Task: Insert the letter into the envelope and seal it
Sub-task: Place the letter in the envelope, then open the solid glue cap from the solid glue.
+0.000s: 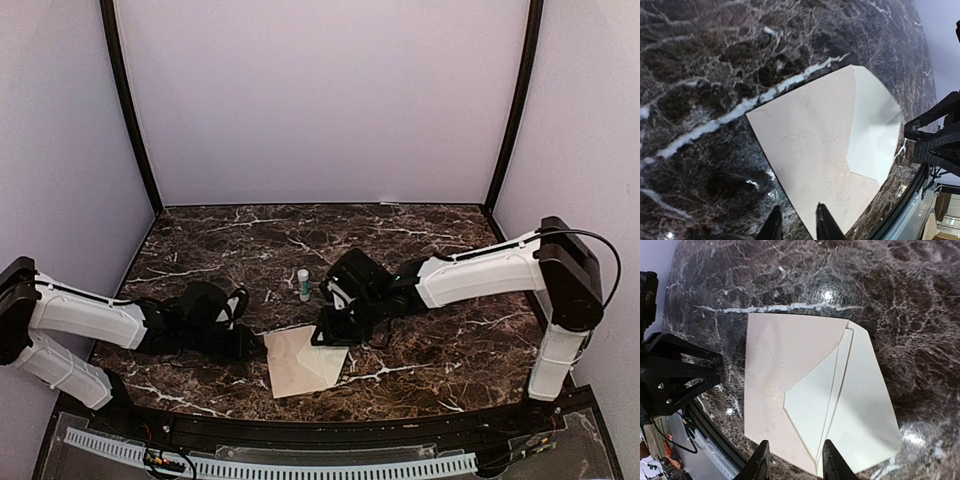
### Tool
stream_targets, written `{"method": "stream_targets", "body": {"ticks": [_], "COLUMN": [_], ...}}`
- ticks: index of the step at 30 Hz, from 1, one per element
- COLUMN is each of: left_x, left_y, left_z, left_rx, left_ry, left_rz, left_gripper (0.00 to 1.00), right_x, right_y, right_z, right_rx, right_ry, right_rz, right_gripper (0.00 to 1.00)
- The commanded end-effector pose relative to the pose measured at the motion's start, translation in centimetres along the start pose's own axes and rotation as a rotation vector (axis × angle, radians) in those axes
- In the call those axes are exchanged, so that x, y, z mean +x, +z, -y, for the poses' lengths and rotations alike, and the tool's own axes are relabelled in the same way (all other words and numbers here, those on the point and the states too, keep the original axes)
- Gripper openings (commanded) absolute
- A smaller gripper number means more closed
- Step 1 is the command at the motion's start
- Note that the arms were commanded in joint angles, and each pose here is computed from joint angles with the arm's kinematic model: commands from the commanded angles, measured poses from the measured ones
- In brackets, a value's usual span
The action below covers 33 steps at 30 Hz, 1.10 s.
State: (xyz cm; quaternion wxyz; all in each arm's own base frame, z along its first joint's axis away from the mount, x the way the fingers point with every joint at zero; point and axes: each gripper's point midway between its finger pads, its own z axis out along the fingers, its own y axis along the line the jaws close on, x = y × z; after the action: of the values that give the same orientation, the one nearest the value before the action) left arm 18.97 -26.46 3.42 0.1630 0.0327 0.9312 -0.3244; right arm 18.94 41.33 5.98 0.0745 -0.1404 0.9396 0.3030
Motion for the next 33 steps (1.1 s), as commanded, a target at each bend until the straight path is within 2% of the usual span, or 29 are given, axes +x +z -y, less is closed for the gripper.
{"method": "stream_targets", "body": {"ticks": [1, 6, 11, 16, 21, 25, 33], "left_x": [-2.5, -5.5, -9.5, -14.5, -17.4, -18.1, -17.4], "left_y": [-3.5, -7.6, -11.7, -14.9, -16.7, -17.6, -17.9], "left_z": [1.4, 2.5, 3.1, 2.1, 0.2, -1.4, -1.9], "left_rx": [-0.034, -0.057, -0.057, -0.085, -0.183, -0.281, -0.292], "left_ry": [0.056, 0.117, 0.219, 0.256, 0.298, 0.306, 0.297], "left_rz": [0.092, 0.154, 0.219, 0.308, 0.431, 0.49, 0.505], "left_gripper": [0.34, 0.63, 0.84, 0.89, 0.89, 0.89, 0.89], "right_x": [-2.4, -4.7, -8.0, -11.1, -14.5, -16.3, -17.3], "right_y": [-5.1, -8.4, -9.9, -8.4, -5.9, -4.2, -0.7], "right_z": [-1.8, -0.9, -1.0, -1.5, -1.2, -0.9, -1.4], "right_rx": [0.008, 0.134, 0.282, 0.359, 0.382, 0.412, 0.37], "right_ry": [-0.055, -0.109, -0.189, -0.237, -0.23, -0.237, -0.26], "right_rz": [0.139, 0.238, 0.316, 0.336, 0.347, 0.341, 0.304], "right_gripper": [0.38, 0.59, 0.74, 0.77, 0.75, 0.68, 0.67]}}
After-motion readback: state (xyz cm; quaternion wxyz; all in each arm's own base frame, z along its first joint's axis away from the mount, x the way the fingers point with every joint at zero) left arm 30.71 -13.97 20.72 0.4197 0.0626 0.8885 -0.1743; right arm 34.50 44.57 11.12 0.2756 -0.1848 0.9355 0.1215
